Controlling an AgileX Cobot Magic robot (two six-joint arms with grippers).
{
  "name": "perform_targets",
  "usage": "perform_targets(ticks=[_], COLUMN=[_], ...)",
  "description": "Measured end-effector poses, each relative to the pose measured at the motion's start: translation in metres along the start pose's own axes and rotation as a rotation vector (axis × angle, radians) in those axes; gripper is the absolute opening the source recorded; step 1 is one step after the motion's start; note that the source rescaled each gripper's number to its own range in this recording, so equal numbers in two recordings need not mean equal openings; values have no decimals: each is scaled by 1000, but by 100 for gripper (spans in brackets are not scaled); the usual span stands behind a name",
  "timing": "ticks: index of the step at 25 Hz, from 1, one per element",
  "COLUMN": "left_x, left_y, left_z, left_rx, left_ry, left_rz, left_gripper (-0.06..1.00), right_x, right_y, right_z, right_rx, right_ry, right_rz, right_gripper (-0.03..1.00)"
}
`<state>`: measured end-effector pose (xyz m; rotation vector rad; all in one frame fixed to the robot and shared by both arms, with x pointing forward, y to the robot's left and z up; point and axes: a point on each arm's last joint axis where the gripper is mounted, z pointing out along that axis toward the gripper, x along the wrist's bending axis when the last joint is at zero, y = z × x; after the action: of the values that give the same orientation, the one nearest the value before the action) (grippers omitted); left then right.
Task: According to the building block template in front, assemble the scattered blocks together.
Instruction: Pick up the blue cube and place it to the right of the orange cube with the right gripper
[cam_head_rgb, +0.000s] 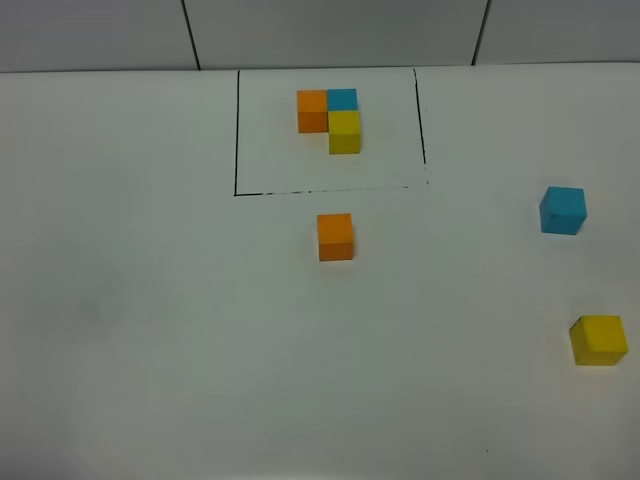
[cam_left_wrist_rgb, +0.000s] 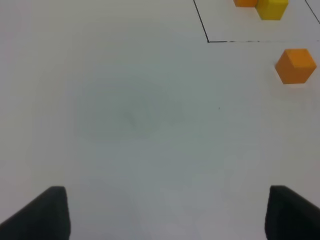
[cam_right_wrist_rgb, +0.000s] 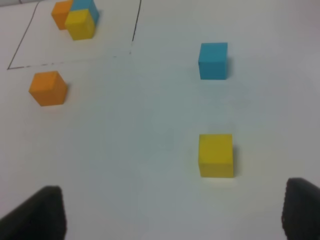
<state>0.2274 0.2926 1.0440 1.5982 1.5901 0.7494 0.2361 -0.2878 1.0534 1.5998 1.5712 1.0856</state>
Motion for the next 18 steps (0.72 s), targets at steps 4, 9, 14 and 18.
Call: perform_targets(ticks=[4, 9, 14, 18], left_x=[4, 6, 7, 7], left_y=[0, 0, 0, 0], left_z=[0, 0, 0, 0], left_rx=[-2, -4, -2, -2], left_ry=[46, 71, 72, 72], left_rz=[-50, -65, -4, 8], left_gripper=[80, 80, 80, 80], right_x=[0, 0, 0, 0], right_y=[0, 0, 0, 0], right_z=[0, 0, 0, 0], right_rx=[0, 0, 0, 0], right_ry=[0, 0, 0, 0], right_rz=[0, 0, 0, 0], right_gripper=[77, 77, 77, 77])
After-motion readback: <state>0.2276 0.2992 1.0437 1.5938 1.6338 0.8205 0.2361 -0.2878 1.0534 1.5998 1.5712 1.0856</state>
